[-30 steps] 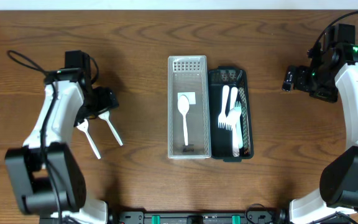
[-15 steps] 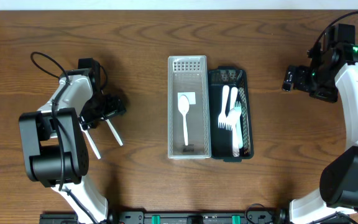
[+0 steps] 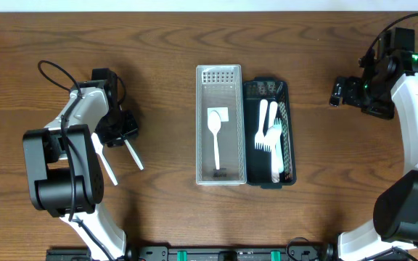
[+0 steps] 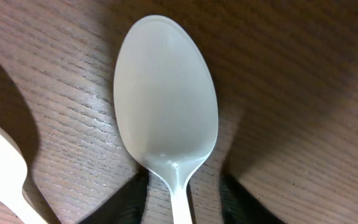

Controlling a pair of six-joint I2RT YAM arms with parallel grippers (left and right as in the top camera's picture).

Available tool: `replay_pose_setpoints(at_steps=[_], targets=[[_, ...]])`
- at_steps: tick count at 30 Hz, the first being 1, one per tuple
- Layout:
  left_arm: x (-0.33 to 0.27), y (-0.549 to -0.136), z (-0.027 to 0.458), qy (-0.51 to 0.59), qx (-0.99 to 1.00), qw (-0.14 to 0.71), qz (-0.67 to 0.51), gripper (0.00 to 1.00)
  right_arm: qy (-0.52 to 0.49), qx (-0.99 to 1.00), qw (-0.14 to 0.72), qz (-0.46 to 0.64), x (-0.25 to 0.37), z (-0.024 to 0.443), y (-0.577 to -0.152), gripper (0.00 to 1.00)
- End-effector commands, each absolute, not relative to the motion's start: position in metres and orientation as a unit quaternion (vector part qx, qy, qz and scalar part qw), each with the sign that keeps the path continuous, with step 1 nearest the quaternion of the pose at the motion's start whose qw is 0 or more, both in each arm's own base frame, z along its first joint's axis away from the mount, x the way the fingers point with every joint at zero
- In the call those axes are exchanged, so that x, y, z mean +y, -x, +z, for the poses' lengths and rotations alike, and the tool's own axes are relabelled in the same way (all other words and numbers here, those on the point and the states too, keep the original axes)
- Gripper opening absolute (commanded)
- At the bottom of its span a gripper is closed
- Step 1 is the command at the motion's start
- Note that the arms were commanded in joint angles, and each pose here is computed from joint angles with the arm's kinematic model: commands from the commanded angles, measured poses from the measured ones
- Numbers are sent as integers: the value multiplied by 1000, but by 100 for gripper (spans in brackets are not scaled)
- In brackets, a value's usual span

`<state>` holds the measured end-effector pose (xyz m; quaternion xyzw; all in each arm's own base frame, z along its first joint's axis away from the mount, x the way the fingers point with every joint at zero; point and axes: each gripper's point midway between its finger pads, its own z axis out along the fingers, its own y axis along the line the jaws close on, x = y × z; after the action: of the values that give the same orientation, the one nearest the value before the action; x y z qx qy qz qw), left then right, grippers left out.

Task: Pack container
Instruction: 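Return left gripper and grasp a second white spoon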

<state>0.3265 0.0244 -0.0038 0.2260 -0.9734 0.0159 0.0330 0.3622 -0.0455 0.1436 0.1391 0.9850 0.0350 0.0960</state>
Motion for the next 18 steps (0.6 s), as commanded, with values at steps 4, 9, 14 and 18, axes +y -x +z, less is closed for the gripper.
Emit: replay_pose_setpoints(at_steps=[4, 9, 14, 18], targets=[[24, -325, -7, -224, -974, 39, 13, 27, -131, 986, 95, 38, -42, 142, -363, 99], [24, -325, -7, -224, -974, 39, 13, 19, -131, 986, 95, 38, -42, 142, -362, 99], [24, -325, -7, -220, -975, 39, 13, 6, -131, 986, 95, 38, -42, 142, -362, 99], [23, -322, -1, -218, -975, 42, 13, 6, -131, 986, 95, 38, -42, 142, -362, 99]])
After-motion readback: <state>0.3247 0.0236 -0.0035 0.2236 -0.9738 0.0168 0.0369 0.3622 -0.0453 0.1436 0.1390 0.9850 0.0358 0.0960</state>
